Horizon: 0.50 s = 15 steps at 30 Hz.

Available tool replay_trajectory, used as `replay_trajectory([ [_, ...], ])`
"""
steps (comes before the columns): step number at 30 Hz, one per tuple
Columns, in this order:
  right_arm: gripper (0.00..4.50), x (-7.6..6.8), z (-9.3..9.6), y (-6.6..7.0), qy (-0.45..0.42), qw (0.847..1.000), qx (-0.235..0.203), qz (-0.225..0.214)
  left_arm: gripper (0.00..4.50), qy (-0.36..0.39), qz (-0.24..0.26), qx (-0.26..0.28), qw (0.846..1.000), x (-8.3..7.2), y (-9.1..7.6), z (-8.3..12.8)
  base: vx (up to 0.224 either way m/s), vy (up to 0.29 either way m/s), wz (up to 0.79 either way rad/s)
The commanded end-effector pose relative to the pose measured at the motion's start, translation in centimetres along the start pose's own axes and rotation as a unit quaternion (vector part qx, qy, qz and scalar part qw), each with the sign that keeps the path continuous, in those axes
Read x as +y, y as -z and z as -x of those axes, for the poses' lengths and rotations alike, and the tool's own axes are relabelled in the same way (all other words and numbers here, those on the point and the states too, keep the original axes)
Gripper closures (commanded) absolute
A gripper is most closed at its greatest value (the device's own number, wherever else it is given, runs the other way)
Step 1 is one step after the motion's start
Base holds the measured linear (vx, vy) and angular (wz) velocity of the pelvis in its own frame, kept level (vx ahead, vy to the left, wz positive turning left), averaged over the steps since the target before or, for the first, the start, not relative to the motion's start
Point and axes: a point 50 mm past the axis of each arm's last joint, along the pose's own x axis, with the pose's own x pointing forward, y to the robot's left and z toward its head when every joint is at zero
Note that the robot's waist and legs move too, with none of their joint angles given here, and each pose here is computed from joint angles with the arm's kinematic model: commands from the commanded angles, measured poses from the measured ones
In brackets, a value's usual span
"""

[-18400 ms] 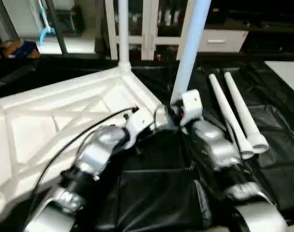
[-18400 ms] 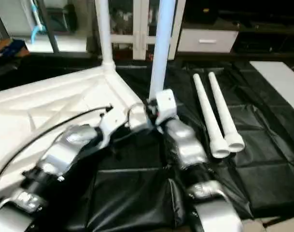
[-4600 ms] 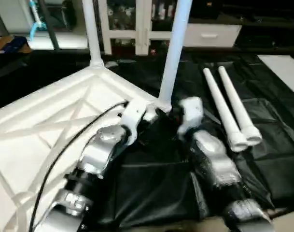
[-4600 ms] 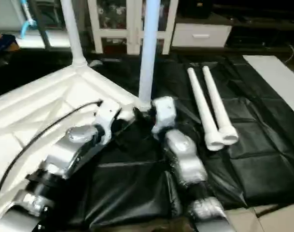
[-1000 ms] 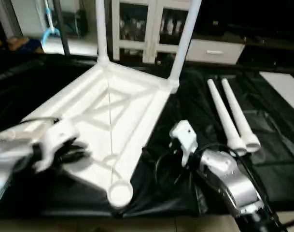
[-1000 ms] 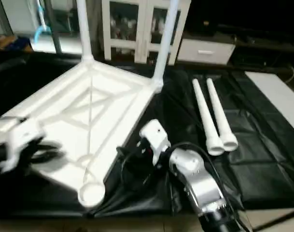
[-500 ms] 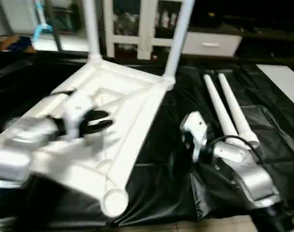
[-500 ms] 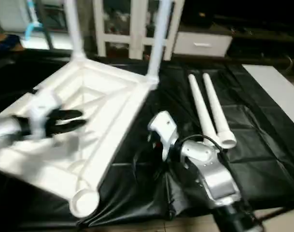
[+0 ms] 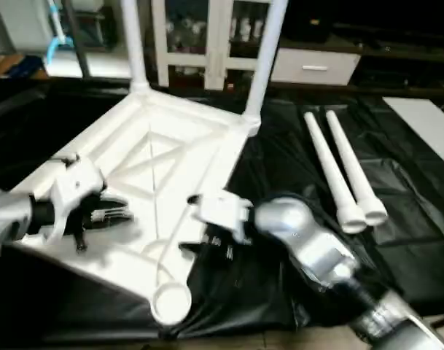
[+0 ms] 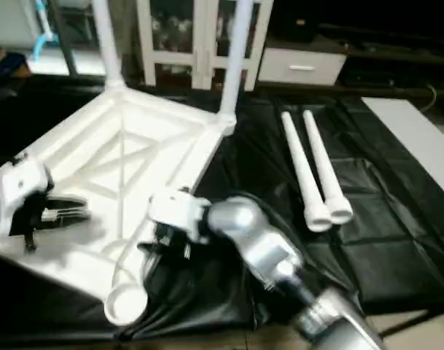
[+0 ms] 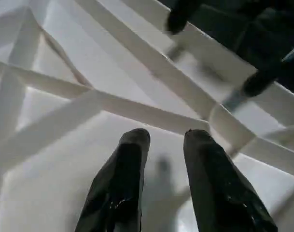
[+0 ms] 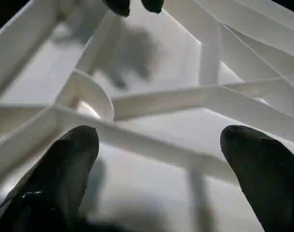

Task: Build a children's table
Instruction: Rotate table base

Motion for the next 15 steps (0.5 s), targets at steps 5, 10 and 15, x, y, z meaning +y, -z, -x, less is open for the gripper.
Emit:
replay_trajectory([
  [5,0.0,-0.4,-1.4,-0.1,-0.014,1.0,0.008,0.026,3.04,0.011,-0.007,0.004,1.0,-0.4,-0.4,0.3,0.0,0.0,0.0],
  [10,0.0,-1.2,-1.4,1.7,-0.008,0.996,0.062,0.065,3.04,-0.001,-0.01,0.009,1.0,-0.2,-0.4,0.6,0.0,0.0,0.0],
  [15,0.0,-3.6,0.1,3.6,0.053,0.988,0.111,0.09,3.04,-0.032,-0.024,0.003,0.999,0.5,-0.6,0.7,0.0,0.0,0.0],
])
